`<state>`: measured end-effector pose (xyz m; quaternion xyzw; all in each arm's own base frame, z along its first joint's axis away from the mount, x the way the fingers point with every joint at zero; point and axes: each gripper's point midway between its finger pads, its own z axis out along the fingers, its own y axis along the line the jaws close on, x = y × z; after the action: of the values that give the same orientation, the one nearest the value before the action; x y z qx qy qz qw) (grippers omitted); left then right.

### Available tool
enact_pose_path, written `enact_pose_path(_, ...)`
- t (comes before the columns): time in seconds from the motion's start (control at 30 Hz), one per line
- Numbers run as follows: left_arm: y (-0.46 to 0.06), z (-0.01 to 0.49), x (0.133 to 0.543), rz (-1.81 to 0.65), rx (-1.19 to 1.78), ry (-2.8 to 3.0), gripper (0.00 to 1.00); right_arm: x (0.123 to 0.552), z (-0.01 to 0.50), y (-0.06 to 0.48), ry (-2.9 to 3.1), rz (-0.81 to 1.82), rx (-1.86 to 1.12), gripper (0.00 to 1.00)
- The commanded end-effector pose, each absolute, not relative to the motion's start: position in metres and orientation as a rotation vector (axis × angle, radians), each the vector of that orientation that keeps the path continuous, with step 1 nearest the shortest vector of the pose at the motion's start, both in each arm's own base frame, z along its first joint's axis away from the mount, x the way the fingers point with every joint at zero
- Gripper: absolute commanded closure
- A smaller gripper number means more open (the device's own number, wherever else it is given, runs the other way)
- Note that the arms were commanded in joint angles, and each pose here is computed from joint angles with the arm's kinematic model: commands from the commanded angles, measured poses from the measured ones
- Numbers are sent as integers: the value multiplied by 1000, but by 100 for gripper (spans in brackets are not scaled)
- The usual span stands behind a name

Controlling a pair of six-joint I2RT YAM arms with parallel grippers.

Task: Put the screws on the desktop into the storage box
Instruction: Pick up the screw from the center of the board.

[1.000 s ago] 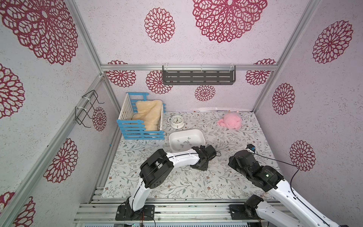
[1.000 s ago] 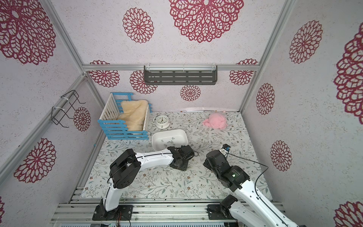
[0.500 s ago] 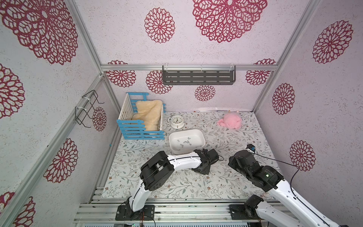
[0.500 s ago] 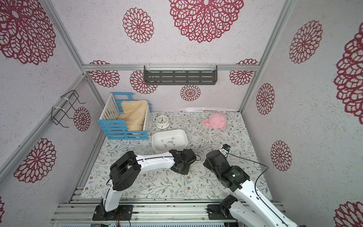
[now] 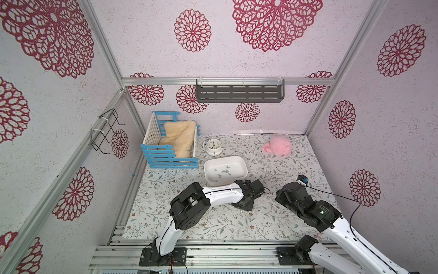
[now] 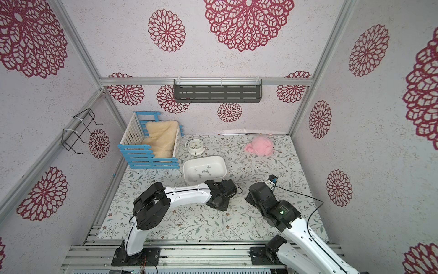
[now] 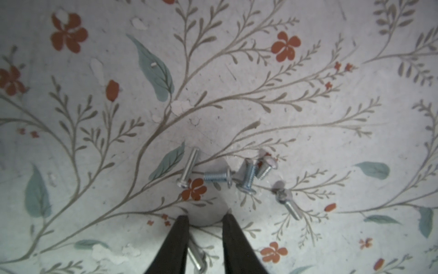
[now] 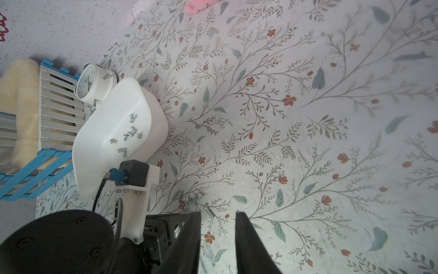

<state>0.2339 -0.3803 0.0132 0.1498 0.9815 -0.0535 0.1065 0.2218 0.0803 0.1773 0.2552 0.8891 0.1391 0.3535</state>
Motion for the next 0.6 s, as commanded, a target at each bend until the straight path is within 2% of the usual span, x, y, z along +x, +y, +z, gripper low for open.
enact_pose_path(0.0,-364,6,226,-67,446,2922,60,224,184,78,2262,380,687,70)
enact_pose_path(0.17,-357,9,221,-67,424,2930,57,224,184,79,2263,384,685,71)
enact_pose_path(0.33,-358,4,211,-73,427,2958,66,225,184,79,2260,386,686,71)
enact_pose_path(0.57,-356,-1,198,-67,432,2985,73,224,184,79,2262,383,686,70)
